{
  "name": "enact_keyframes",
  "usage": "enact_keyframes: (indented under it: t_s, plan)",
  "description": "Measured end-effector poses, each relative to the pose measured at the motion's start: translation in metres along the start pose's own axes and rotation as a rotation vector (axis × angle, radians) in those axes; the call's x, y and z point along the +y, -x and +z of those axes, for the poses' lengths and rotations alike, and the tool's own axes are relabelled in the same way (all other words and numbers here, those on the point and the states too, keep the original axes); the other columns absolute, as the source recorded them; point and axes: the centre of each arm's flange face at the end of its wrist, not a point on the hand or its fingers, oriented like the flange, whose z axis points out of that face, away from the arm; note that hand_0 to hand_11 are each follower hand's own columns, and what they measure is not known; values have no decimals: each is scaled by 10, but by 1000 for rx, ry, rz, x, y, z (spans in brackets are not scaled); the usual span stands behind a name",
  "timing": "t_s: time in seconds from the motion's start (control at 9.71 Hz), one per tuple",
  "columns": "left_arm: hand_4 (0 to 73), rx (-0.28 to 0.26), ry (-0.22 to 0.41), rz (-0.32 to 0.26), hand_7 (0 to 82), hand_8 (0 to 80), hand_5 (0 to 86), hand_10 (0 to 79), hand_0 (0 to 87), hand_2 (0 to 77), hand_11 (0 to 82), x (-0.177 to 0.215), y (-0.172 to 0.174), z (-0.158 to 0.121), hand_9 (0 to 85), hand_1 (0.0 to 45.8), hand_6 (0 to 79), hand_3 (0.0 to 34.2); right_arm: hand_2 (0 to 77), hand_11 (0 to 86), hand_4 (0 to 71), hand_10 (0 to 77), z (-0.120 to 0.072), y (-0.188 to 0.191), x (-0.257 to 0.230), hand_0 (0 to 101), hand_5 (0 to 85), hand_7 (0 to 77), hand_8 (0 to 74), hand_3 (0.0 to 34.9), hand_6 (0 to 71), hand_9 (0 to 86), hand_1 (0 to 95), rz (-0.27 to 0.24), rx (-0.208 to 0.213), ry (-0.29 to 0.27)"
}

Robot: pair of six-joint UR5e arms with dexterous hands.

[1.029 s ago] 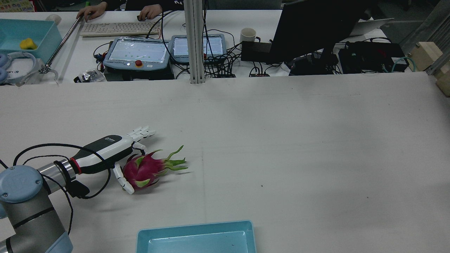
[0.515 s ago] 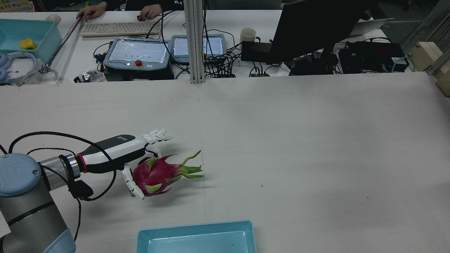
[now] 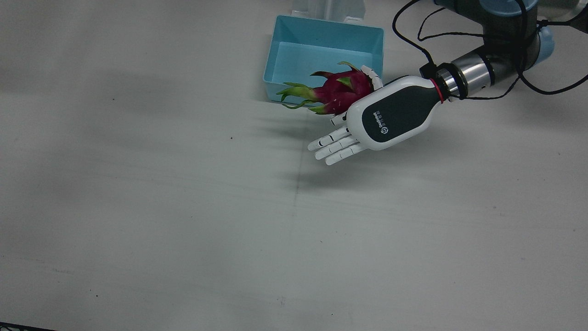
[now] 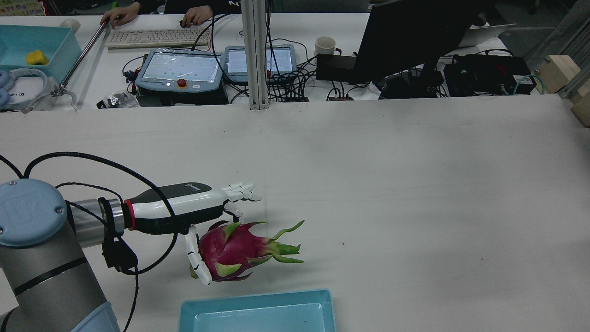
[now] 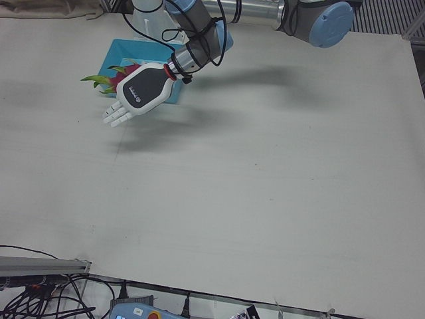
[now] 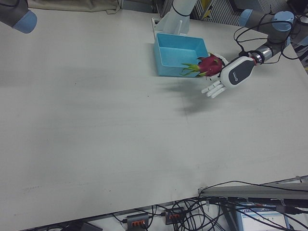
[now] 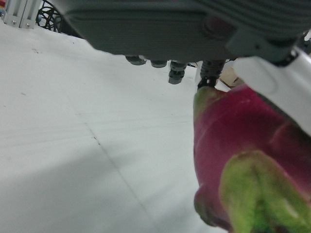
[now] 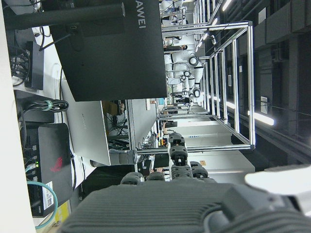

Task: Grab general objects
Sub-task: 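Lift the dragon fruit and carry it toward the blue tray, then lower the dragon fruit into the blue tray with the left hand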

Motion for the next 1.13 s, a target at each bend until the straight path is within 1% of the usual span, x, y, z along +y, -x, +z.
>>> enact_keyframes:
  t_s: [0.1,0.21,0.31,0.41,0.51,0.72,1.03,1.13]
  plan:
    - [338,-16,34,-5,147,16,404,5,489,202,5,10,-9,2,11,0,11,0,16,5,0,0,0,0,0,0,5,0,0,0,0,5,54,0,0,0]
    - [338,-32,72,-11,174,11,404,5,486,202,5,23,-18,5,11,0,11,0,16,5,0,0,0,0,0,0,5,0,0,0,0,5,54,0,0,0]
    - [338,-49,112,-18,174,11,404,5,490,202,5,38,-23,8,11,0,11,0,16,5,0,0,0,0,0,0,5,0,0,0,0,5,54,0,-1,0]
    - [338,-65,150,-25,174,11,404,5,490,202,5,56,-25,10,11,0,11,0,16,5,0,0,0,0,0,0,5,0,0,0,0,5,54,0,-1,0]
    - [338,-80,184,-33,174,11,398,5,520,202,5,73,-24,12,11,0,11,0,16,5,0,0,0,0,0,0,5,0,0,0,0,5,54,0,-1,0]
    - [344,-105,234,-44,185,11,398,5,532,207,5,100,-17,16,11,0,11,0,16,5,0,0,0,0,0,0,5,0,0,0,0,5,54,0,-1,0]
    - [344,-123,257,-36,196,11,398,5,544,207,5,113,-9,16,11,0,5,0,16,5,0,0,0,0,0,0,5,0,0,0,0,5,54,0,-1,0]
    - [360,-127,260,-27,174,11,338,5,545,207,5,115,-8,15,11,0,11,0,16,5,0,0,0,0,0,0,5,0,0,0,0,5,54,0,-1,0]
